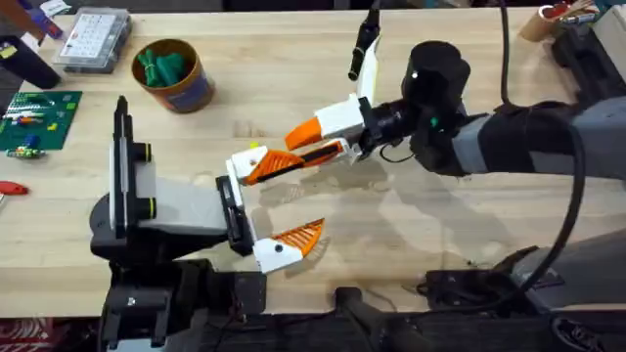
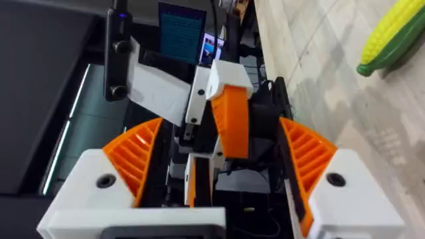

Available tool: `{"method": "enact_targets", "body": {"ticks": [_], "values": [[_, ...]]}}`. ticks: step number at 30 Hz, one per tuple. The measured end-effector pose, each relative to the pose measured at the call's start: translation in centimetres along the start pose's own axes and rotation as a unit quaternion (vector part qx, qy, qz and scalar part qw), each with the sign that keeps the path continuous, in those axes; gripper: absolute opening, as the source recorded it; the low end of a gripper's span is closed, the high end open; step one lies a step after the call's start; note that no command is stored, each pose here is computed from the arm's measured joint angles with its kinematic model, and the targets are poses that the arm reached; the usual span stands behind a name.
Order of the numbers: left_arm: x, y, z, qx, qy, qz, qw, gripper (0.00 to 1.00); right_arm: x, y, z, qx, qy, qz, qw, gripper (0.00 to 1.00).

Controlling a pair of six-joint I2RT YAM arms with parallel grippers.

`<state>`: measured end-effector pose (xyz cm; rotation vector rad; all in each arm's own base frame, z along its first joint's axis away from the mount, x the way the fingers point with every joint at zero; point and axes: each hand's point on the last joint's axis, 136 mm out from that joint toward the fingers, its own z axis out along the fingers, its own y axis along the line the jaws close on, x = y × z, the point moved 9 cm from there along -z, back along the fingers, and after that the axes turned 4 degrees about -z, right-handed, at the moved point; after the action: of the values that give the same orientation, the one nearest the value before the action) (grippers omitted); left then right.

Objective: Pick up the gripper from the table and insert it into the empty holder that is missing its gripper. Then pick up a screw, insert it into the mounting hole, and use the screwdriver to tighten it. Finally, clean up the table by picking up the vegetable and placing it into the bucket.

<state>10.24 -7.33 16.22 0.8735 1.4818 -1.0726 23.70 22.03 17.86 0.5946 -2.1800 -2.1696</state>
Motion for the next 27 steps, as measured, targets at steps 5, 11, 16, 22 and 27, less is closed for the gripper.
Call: {"method": "enact_targets", "body": {"ticks": [5, 11, 16, 22, 27], "values": [[0.0, 0.0, 0.0, 0.0, 0.0, 0.0, 1.0, 0.988, 0.3, -0.5, 0.1, 0.006, 0.004, 0.019, 1.0, 0.656], [0.0, 0.0, 0.0, 0.0, 0.0, 0.001, 1.0, 0.988, 0.5, -0.7, 0.1, 0.009, 0.006, 0.026, 1.0, 0.016], [0.0, 0.0, 0.0, 0.0, 0.0, 0.001, 1.0, 0.988, 0.4, -0.8, 0.2, 0.012, 0.001, 0.023, 1.0, 0.031], [0.0, 0.1, 0.0, -0.008, 0.0, -0.002, 1.0, 0.988, 0.4, -0.8, 0.8, 0.021, -0.009, 0.021, 1.0, 0.016], [0.1, 0.5, -0.1, -0.029, 0.0, -0.007, 1.0, 0.988, 0.2, -1.0, 1.4, 0.033, -0.028, 0.019, 0.999, 0.013]]}}
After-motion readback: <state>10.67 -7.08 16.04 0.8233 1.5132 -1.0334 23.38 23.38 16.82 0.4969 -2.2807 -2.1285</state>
